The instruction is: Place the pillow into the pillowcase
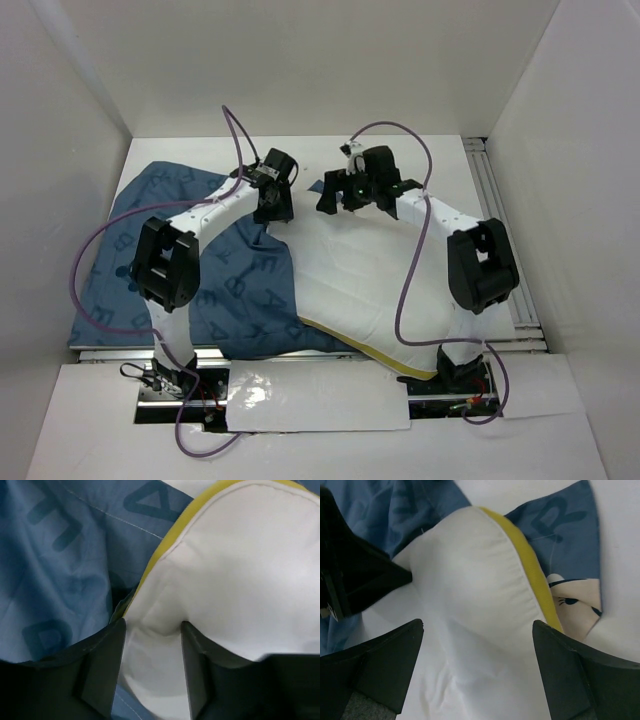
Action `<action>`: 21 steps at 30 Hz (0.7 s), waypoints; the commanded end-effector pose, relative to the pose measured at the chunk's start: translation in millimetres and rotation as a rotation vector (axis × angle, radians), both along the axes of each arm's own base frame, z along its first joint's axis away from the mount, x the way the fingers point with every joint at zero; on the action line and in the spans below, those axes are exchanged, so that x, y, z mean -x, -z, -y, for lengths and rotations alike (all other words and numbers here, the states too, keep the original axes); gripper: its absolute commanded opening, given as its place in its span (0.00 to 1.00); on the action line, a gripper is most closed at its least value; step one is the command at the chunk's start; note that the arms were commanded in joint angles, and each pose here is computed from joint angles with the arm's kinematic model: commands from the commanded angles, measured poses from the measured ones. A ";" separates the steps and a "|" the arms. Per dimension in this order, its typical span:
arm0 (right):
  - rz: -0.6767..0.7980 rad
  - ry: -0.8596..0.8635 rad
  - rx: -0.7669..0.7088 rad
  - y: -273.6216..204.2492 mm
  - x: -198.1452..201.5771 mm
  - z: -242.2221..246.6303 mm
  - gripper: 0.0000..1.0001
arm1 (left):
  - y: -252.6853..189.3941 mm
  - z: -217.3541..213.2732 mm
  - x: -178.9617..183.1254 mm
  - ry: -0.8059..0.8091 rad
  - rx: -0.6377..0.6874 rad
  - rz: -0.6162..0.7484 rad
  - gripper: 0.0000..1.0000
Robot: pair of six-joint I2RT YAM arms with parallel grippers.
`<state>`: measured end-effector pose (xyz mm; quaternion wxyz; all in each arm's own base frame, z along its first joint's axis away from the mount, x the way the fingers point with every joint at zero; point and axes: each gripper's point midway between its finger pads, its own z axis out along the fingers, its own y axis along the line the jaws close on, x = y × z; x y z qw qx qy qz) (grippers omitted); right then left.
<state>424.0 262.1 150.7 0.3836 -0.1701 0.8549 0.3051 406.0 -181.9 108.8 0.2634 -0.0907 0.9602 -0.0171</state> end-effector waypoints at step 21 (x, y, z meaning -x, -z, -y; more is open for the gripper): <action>0.037 -0.356 -0.033 30.8 25.3 -43.0 0.00 | -44.5 -21.2 -35.3 0.018 -0.010 0.214 0.00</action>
